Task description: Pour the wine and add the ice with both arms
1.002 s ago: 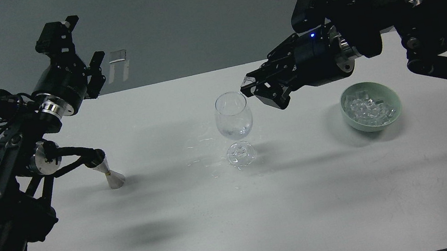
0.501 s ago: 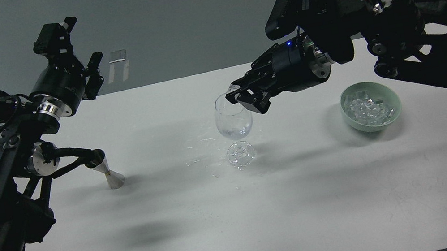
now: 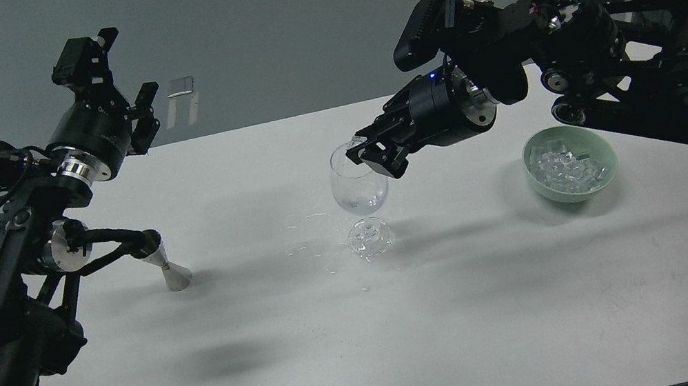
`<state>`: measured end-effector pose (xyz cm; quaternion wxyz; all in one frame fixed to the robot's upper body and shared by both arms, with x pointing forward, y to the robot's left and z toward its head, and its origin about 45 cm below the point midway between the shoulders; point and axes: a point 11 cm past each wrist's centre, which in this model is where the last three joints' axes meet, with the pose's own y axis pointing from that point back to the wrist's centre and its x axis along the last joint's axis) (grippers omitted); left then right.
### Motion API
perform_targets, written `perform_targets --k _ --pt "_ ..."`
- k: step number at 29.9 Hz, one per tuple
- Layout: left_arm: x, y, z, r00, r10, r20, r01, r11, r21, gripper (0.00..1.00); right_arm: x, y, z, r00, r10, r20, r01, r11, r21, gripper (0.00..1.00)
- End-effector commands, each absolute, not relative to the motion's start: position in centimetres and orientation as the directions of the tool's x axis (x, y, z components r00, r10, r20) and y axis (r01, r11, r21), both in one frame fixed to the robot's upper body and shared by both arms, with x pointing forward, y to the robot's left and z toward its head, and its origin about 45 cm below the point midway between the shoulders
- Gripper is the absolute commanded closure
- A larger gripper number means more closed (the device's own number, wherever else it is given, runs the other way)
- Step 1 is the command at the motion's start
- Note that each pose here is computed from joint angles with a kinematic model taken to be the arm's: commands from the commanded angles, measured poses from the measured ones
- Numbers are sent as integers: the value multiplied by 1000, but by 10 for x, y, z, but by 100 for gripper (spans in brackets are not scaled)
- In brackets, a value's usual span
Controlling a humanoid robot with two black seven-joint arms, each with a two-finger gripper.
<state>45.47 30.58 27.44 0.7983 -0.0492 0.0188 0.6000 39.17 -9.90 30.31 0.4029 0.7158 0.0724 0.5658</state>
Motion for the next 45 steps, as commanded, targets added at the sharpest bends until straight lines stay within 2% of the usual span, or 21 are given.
perform_targets --k 1,6,8,17,21,23,27,29,34,37,39,41,44,45 --pt "455 306 274 279 956 -88 -960 275 -55 2 392 -99 302 354 558 750 -352 -664 660 100" --pt "455 307 275 278 957 -87 -960 274 -55 2 392 -98 301 355 557 751 -351 -665 659 70" --pt "455 307 275 279 956 -86 -960 275 -57 2 392 -98 301 354 557 751 -350 -666 659 65" --pt "454 310 276 273 958 -85 -961 269 -57 2 392 -97 302 353 556 753 -350 -667 657 59" --pt "454 311 276 272 959 -83 -962 268 -57 2 401 -97 324 337 517 787 -387 -686 616 57" --pt "454 314 277 267 960 -78 -963 263 -58 2 431 -110 363 337 413 846 -486 -693 532 56" --pt "455 314 279 271 960 -77 -962 266 -62 2 460 -131 409 355 271 895 -583 -684 438 55" --pt "456 312 281 274 959 -75 -961 269 -66 2 479 -152 437 398 100 912 -640 -682 354 53" --pt "456 312 281 275 958 -75 -960 271 -64 2 505 -201 457 471 -233 851 -726 -651 223 53" --pt "456 312 282 275 959 -73 -960 271 -66 2 510 -224 449 503 -426 752 -754 -642 140 53" --pt "456 313 282 274 959 -73 -961 270 -64 2 511 -234 437 507 -584 634 -778 -627 44 45" --pt "456 312 281 276 958 -74 -960 272 -63 2 513 -245 412 492 -754 436 -820 -569 -60 22" --pt "456 313 281 275 959 -75 -961 271 -61 2 513 -252 375 474 -844 252 -856 -508 -90 3" --pt "456 313 280 275 959 -73 -961 271 -61 2 513 -255 366 469 -856 218 -864 -496 -89 3"
